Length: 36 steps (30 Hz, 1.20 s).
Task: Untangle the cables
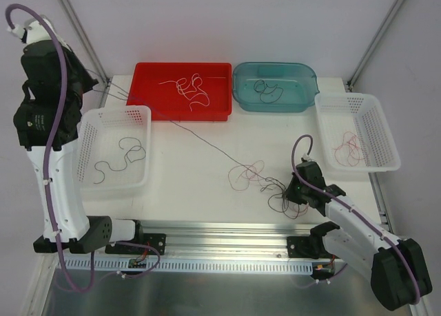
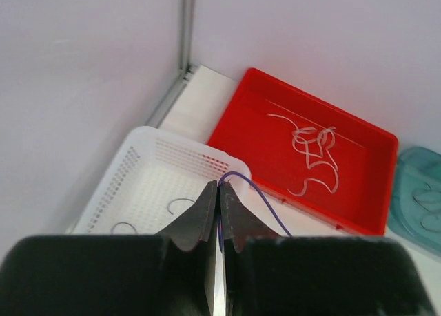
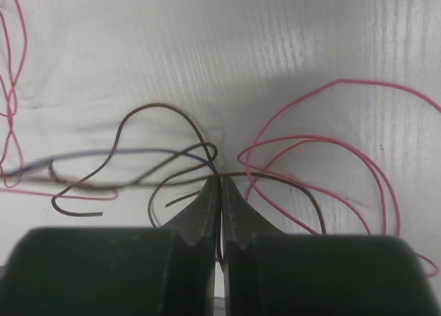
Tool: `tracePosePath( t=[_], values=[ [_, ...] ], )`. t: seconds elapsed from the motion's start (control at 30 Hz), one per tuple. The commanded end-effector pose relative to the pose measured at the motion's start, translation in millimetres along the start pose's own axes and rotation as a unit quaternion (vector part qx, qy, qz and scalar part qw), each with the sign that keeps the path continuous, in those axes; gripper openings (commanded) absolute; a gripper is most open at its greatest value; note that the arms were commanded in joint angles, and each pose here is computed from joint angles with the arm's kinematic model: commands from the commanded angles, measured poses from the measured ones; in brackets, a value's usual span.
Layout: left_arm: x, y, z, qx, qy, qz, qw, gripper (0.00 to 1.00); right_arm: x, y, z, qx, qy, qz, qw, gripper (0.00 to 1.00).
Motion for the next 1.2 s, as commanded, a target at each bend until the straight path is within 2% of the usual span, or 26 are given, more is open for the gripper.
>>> tracePosePath(
  t=[0.0, 0.03, 0.37, 0.57, 0.67, 0.77, 0.8, 0.83, 0.87, 0.93, 0.97, 1.1, 1.17],
  values=[
    [-33.3, 31.3, -7.9, -0.06, -0.039, 0.018, 0.997, 0.0, 3.6, -14.6, -2.9, 0.033, 0.004, 0.001, 0.999, 0.03],
    [-39.2, 43.8, -5.4, -0.086, -0.046, 0.014, 0.995, 0.0, 4.4, -15.3, -2.8, 0.034, 0.005, 0.001, 0.999, 0.04],
    [-56.8, 87.5, -7.6, -0.139, -0.067, -0.053, 0.986, 0.0, 7.4, -31.7, -4.4, 0.064, 0.012, 0.02, 0.998, 0.01],
    [-34.4, 104.4, 5.9, -0.168, -0.033, -0.059, 0.983, 0.0, 0.9, -33.1, -9.3, 0.066, 0.008, 0.036, 0.997, 0.01],
    [6.0, 119.0, 22.7, -0.192, 0.023, -0.06, 0.979, 0.0, -13.4, -24.8, -16.8, 0.046, -0.013, 0.016, 0.999, 0.02],
    [33.7, 120.0, 31.9, -0.177, 0.049, -0.071, 0.98, 0.0, -25.4, -11.6, -25.5, 0.013, -0.025, -0.006, 1.0, 0.05],
    [62.0, 130.2, 41.1, -0.191, 0.083, -0.069, 0.976, 0.0, -33.3, -0.3, -31.6, -0.014, -0.031, -0.015, 0.999, 0.06],
    [66.4, 129.7, 41.4, -0.183, 0.077, -0.072, 0.977, 0.0, -38.3, 4.4, -34.9, -0.024, -0.037, -0.021, 0.999, 0.06],
    [92.1, 139.2, 47.5, -0.195, 0.106, -0.071, 0.972, 0.0, -41.6, 8.1, -38.7, -0.031, -0.041, -0.028, 0.998, 0.06],
    [106.8, 145.4, 49.8, -0.2, 0.109, -0.074, 0.971, 0.0, -55.4, 19.9, -49.4, -0.052, -0.057, -0.044, 0.996, 0.06],
    [129.4, 154.9, 53.5, -0.213, 0.133, -0.07, 0.965, 0.0, -59.3, 25.3, -53.1, -0.062, -0.061, -0.052, 0.995, 0.06],
    [176.7, 170.7, 60.2, -0.231, 0.181, -0.073, 0.953, 0.0, -67.9, 50.2, -61.8, -0.105, -0.057, -0.088, 0.989, 0.07],
    [202.1, 174.1, 63.2, -0.229, 0.209, -0.081, 0.947, 0.06, -69.4, 65.8, -65.2, -0.122, -0.057, -0.111, 0.985, 0.07]
  ],
)
Point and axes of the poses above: each gripper's point midway between its finger pads, its own z axis out along the fingers, its own y axis along the line the jaws close on, x = y × z, the point moved 1 cm from there along -z, back along the fingers, and after that the axes turned 11 degrees about -z, right-handed, at the moved point
